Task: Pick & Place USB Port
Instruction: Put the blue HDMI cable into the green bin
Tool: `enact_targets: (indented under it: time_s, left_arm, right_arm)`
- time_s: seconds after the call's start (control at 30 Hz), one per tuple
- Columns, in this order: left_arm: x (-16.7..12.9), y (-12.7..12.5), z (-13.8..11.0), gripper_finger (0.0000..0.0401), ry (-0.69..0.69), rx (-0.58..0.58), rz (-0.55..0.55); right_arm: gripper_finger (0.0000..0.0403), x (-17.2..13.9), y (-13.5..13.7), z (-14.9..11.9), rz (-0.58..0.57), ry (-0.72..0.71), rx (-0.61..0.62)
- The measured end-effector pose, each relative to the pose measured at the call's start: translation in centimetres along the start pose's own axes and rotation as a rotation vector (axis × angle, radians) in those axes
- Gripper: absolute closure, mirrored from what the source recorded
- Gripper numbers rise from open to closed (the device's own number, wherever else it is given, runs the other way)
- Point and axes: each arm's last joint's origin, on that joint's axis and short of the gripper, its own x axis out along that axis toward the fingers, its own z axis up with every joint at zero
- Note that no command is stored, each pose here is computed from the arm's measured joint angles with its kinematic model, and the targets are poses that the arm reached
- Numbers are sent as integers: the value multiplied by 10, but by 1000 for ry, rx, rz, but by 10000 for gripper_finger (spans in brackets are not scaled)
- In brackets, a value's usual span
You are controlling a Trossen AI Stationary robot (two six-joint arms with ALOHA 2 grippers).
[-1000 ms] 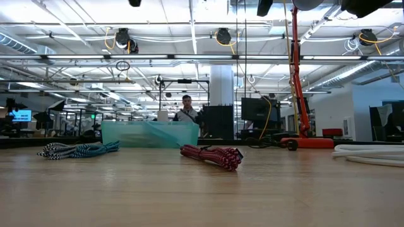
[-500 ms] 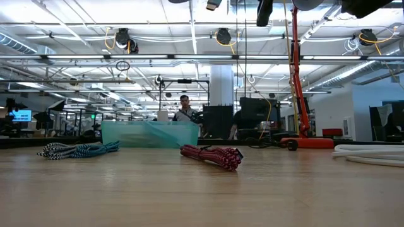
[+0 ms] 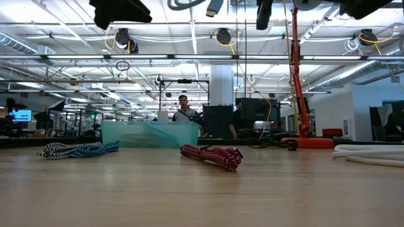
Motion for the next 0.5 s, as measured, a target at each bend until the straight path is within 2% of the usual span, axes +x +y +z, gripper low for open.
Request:
enact_targets:
  time_s: [0.13, 0.2, 0.33, 0.5]
  left_arm:
    - [-7, -2, 0, 258, 115, -173, 195]
    - [-12, -1, -1, 258, 139, -258, 265]
    - [-22, -4, -1, 258, 130, -313, 291]
    - [-28, -5, 0, 258, 130, -358, 329]
  right_arm:
    - [374, 1, -6, 0, -31, 7, -8]
    - [374, 2, -14, 1, -99, 5, -20]
    - [374, 4, -42, 11, -247, -44, -15]
    - [374, 3, -87, 34, -291, -94, 92]
